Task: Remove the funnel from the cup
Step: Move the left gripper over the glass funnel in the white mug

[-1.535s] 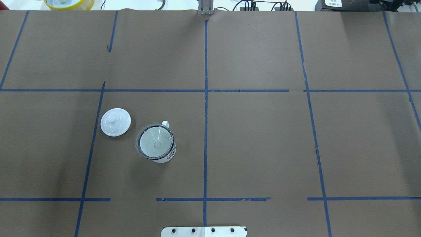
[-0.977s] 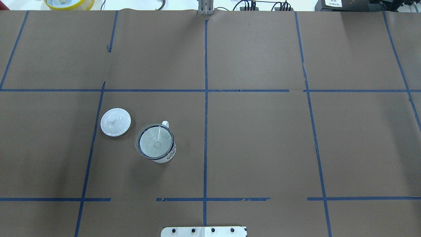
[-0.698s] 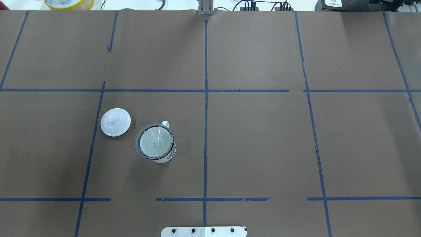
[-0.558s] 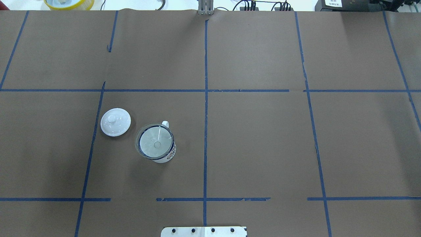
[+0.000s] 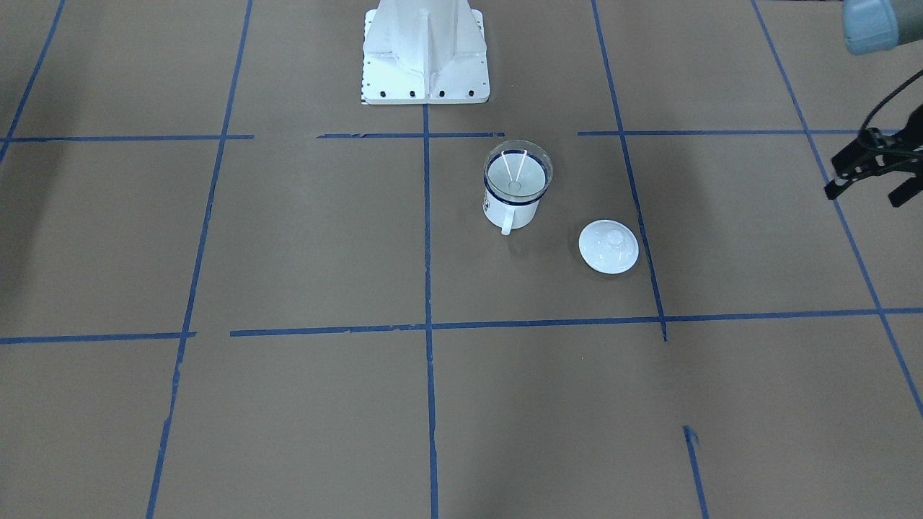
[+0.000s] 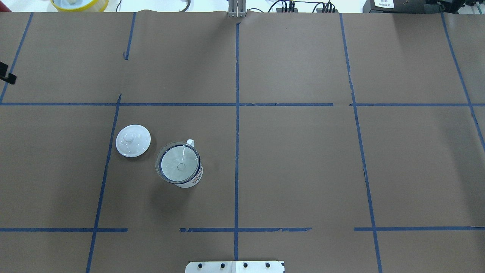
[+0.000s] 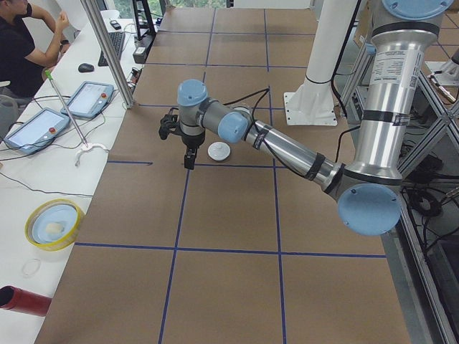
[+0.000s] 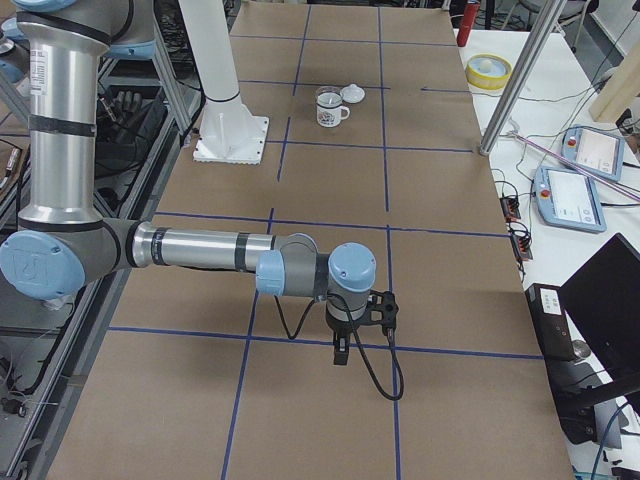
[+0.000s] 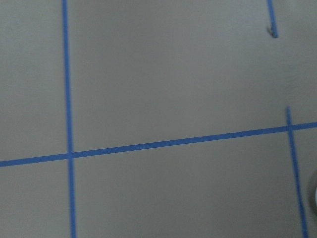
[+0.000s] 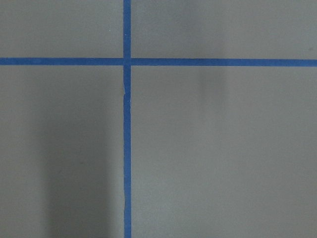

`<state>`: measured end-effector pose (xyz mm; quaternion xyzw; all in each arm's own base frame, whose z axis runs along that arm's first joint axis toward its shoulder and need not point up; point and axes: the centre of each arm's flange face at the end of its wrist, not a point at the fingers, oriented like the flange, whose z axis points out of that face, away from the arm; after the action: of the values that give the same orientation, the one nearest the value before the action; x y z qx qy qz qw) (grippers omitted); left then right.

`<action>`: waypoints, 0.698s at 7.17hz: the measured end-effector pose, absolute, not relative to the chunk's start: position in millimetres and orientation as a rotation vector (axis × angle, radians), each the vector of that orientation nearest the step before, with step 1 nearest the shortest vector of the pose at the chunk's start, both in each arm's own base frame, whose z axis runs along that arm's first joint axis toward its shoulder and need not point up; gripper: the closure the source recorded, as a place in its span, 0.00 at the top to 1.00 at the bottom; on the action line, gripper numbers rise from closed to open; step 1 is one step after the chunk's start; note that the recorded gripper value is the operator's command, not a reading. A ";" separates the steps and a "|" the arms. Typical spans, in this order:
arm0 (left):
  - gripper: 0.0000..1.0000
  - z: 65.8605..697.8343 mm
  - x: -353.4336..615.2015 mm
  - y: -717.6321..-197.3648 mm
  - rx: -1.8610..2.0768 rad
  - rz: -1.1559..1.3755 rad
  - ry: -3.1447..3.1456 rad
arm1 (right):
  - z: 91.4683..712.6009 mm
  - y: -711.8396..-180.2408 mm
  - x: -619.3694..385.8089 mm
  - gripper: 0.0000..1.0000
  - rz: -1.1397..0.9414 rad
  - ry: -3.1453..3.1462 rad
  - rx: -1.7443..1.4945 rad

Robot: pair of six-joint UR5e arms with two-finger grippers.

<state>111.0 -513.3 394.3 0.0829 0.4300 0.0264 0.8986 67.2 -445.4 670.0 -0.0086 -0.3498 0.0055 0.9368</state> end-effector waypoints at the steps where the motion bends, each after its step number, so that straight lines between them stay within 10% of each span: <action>1: 1.00 359.6 148.7 -509.4 0.167 0.055 0.916 | 670.0 -445.4 67.1 1.00 0.011 -0.715 -0.018; 5: 1.00 252.0 299.0 -469.7 0.141 0.010 0.952 | 670.0 -445.4 67.2 1.00 0.011 -0.715 -0.018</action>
<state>299.0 -469.7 252.0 0.0678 0.4580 0.0048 0.8863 67.2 -445.4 670.0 -0.0086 -0.3498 0.0055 0.9368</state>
